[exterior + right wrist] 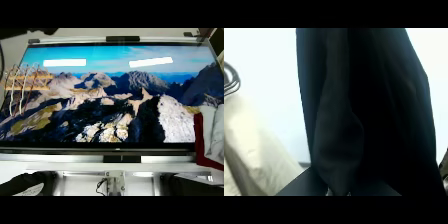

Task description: Fold the shirts.

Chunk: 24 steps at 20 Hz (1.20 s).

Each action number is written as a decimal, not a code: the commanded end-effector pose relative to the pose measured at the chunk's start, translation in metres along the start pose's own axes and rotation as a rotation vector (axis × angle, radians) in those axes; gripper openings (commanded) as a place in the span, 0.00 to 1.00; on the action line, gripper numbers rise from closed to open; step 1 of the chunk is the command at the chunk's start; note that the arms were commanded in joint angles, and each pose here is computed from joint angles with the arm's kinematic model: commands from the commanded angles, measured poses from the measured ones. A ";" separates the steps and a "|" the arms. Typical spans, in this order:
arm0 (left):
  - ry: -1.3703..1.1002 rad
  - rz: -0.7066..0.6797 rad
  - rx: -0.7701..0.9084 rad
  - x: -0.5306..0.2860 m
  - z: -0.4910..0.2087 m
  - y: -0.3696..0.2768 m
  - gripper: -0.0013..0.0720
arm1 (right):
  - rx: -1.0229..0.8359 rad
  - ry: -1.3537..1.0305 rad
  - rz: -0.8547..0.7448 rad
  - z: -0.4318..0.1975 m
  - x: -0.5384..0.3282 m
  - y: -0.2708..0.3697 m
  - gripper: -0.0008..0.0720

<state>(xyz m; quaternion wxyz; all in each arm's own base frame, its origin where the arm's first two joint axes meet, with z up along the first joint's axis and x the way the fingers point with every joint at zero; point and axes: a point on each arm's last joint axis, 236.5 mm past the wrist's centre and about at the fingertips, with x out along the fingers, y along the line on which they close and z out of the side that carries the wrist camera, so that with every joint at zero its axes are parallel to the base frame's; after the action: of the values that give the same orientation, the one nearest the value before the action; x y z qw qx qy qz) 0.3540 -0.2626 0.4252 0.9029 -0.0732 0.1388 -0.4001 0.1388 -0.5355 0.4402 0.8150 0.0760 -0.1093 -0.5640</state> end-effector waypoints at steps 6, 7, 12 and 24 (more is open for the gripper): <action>0.125 -0.010 -0.117 -0.001 -0.029 -0.004 0.75 | 0.038 -0.022 -0.082 -0.012 0.020 -0.051 0.09; 0.132 -0.011 -0.125 -0.002 -0.031 -0.004 0.75 | 0.043 -0.018 -0.084 -0.016 0.023 -0.054 0.09; 0.138 -0.027 -0.146 0.000 -0.033 -0.012 0.75 | 0.063 -0.019 -0.089 -0.027 0.033 -0.062 0.09; 0.029 -0.044 -0.100 0.004 -0.008 -0.019 0.76 | 0.126 0.158 0.164 -0.032 -0.010 0.054 0.09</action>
<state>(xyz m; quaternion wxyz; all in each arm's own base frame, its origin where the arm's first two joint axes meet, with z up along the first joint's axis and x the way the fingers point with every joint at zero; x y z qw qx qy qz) 0.3354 -0.2790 0.4108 0.8810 -0.1141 0.1972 -0.4146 0.1605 -0.5405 0.4189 0.8331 0.1456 -0.1184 -0.5203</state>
